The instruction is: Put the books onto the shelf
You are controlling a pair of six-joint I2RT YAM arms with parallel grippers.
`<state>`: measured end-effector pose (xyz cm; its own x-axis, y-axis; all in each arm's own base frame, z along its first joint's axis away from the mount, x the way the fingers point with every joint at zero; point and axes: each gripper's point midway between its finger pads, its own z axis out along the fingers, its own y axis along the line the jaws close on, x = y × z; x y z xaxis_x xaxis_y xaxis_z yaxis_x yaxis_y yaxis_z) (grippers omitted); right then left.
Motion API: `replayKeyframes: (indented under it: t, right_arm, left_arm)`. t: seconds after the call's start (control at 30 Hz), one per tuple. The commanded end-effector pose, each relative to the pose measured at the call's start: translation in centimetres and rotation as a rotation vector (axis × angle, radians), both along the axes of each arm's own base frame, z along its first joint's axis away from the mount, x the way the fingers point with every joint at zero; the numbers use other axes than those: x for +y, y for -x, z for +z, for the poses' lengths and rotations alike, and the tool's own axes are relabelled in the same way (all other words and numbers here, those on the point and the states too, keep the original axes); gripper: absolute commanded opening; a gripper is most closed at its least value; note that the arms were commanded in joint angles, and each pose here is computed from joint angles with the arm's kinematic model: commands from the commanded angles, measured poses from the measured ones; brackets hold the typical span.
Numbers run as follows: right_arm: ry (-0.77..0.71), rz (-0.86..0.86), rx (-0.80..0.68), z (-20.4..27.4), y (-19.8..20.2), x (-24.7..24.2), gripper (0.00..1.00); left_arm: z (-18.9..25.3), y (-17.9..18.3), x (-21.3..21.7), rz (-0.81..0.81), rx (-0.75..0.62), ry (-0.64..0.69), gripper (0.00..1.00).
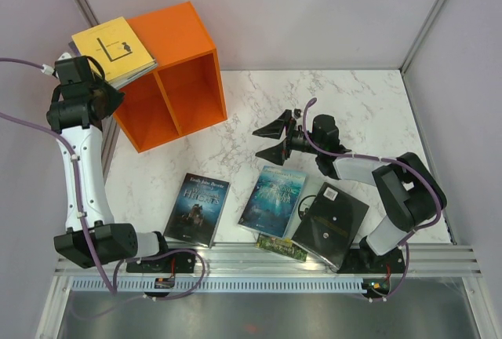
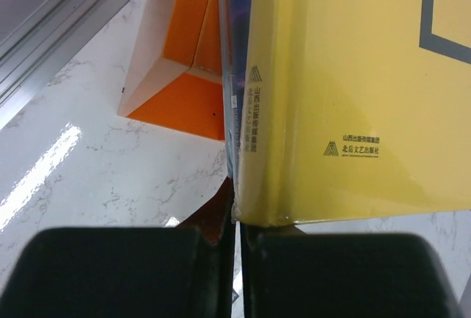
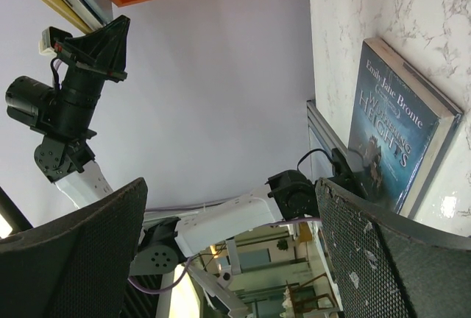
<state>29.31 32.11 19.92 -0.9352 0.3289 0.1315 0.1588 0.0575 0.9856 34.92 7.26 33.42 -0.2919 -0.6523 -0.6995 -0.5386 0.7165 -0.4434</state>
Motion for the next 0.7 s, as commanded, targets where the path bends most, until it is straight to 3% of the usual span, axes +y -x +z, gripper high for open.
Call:
replayKeyframes:
  t: [0.0,0.67]
  right_arm:
    - [-0.021,0.012,-0.061,1.2,-0.4,0.1,0.98]
    - [0.003,0.0,-0.045,0.3,-1.1,-0.5,0.98]
  left_arm:
    - [1.5,-0.6,1.7,0.053,-0.02,-0.067,0.02]
    - [0.8,-0.2,6.1,0.194,0.036,-0.13,0.02]
